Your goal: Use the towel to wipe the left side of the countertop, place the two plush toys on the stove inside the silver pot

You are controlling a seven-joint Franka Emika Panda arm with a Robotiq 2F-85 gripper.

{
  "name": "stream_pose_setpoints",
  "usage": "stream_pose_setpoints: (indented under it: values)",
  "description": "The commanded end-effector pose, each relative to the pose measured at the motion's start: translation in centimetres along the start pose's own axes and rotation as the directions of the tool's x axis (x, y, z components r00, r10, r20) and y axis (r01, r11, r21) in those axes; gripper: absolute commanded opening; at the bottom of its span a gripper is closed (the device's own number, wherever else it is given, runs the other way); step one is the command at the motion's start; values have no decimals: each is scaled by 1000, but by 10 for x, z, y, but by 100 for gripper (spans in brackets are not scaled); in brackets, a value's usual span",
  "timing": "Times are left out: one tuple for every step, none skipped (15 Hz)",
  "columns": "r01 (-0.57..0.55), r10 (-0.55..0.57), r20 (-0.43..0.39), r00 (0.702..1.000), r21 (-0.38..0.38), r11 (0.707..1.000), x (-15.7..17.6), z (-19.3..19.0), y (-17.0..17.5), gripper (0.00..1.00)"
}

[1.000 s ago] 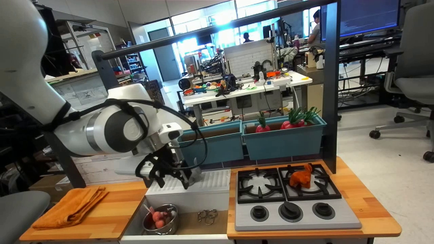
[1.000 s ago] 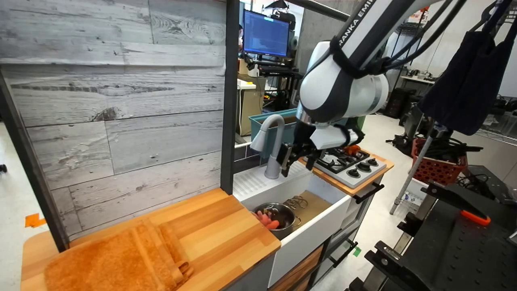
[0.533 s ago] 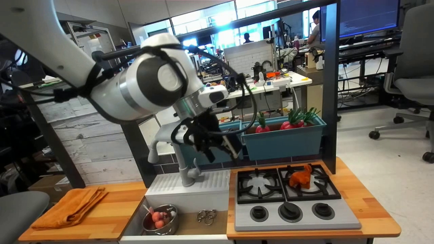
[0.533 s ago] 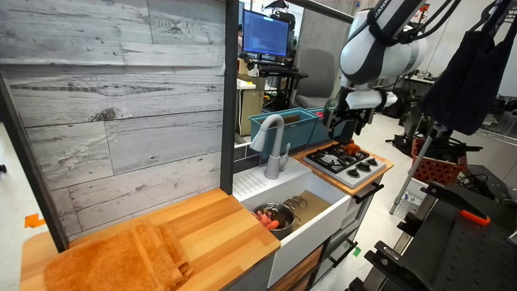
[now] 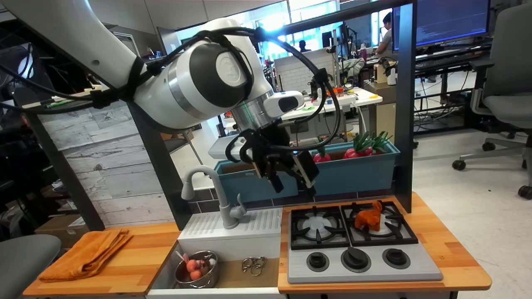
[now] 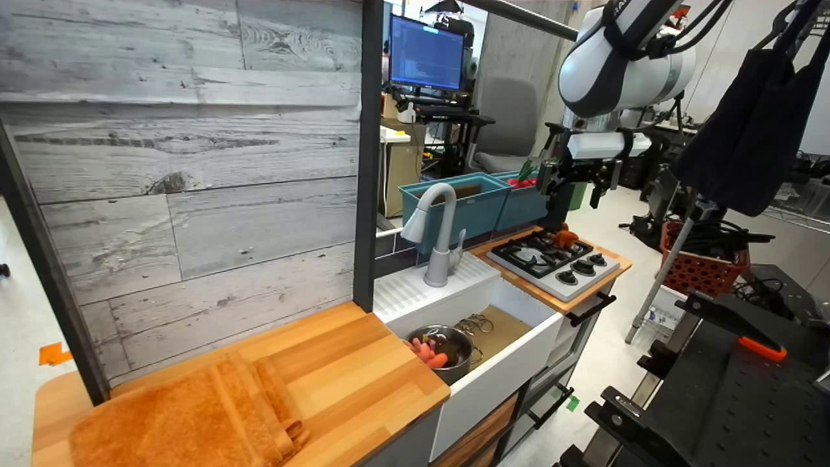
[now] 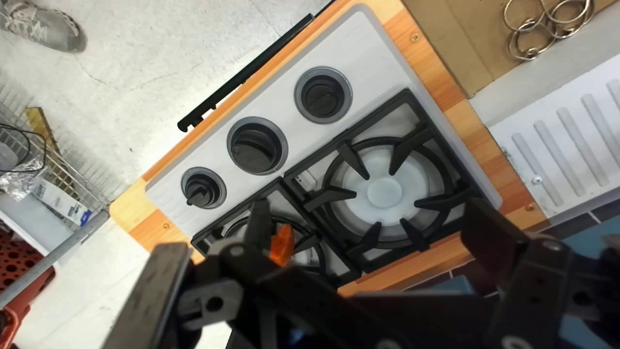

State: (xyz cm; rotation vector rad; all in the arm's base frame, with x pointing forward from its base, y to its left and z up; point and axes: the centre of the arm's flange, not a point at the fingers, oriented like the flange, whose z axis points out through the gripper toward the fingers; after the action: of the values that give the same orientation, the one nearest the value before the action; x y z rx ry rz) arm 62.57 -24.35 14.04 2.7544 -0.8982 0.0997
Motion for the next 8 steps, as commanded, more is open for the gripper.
stream_pose_setpoints:
  values:
    - [-55,55,-3,999,9,998,39,14,5,100]
    - [-89,89,-8,996,30,996,56,21,12,100]
    - [-123,123,3,992,41,992,72,26,17,100]
    - [-159,159,10,987,49,986,86,33,23,100]
    - [-192,191,30,981,46,980,98,41,30,100]
    - [-227,225,52,973,43,973,109,51,37,100]
    - [-261,258,77,963,36,965,117,61,43,100]
    - [-298,294,104,950,29,954,125,72,52,100]
